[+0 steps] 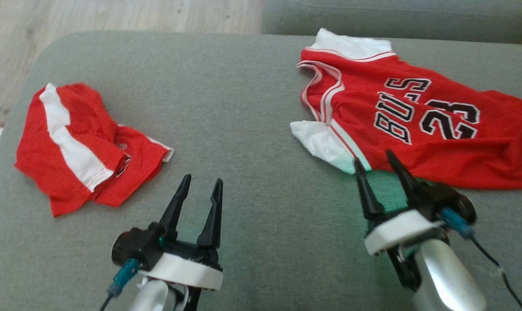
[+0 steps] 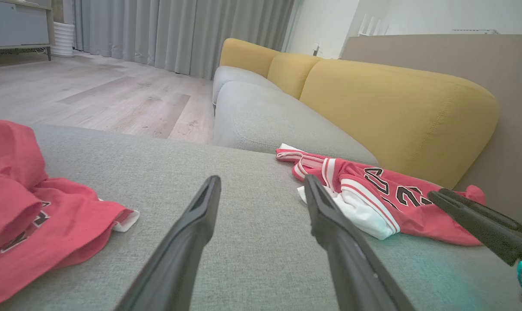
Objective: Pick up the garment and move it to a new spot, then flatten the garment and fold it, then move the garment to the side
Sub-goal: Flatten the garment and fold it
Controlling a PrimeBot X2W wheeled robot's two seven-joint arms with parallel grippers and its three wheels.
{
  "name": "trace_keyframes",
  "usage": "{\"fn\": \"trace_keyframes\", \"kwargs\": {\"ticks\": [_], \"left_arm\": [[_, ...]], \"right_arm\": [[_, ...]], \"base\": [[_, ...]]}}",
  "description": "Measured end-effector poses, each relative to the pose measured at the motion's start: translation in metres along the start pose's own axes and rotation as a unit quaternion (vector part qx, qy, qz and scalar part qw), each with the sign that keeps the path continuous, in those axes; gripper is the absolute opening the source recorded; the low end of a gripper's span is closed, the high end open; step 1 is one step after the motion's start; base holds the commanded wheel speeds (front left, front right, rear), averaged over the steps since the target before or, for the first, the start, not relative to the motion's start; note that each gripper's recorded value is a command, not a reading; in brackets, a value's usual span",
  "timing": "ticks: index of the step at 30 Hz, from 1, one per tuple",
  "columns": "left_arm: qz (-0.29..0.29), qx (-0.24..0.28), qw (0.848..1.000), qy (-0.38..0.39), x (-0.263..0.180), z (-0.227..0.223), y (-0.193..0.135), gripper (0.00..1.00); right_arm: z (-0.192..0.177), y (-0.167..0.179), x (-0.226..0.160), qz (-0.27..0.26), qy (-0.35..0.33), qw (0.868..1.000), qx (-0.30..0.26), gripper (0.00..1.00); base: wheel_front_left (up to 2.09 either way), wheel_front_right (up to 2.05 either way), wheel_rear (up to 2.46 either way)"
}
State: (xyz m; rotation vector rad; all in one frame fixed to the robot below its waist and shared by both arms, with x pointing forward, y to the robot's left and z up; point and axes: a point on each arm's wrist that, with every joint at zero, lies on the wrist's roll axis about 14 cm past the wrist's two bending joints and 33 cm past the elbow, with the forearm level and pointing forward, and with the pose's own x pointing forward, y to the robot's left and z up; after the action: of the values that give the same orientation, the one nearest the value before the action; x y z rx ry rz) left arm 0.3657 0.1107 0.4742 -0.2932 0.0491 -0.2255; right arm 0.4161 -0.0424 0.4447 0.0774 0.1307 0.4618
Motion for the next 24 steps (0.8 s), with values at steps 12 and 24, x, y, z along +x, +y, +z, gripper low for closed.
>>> {"fn": "trace_keyframes", "kwargs": {"ticks": [12,24], "left_arm": [[0.043,-0.009,0.999,0.002,-0.008,0.001,0.025,1.00],[0.065,-0.022,0.998,0.004,-0.009,-0.001,0.036,1.00]], "right_arm": [[-0.052,0.055,0.050,0.127,0.114,0.979,-0.116,1.00],[-0.070,0.014,0.071,0.091,0.172,0.966,-0.172,0.50]], "base": [[0.00,0.00,0.00],[0.00,0.00,0.00]]}}
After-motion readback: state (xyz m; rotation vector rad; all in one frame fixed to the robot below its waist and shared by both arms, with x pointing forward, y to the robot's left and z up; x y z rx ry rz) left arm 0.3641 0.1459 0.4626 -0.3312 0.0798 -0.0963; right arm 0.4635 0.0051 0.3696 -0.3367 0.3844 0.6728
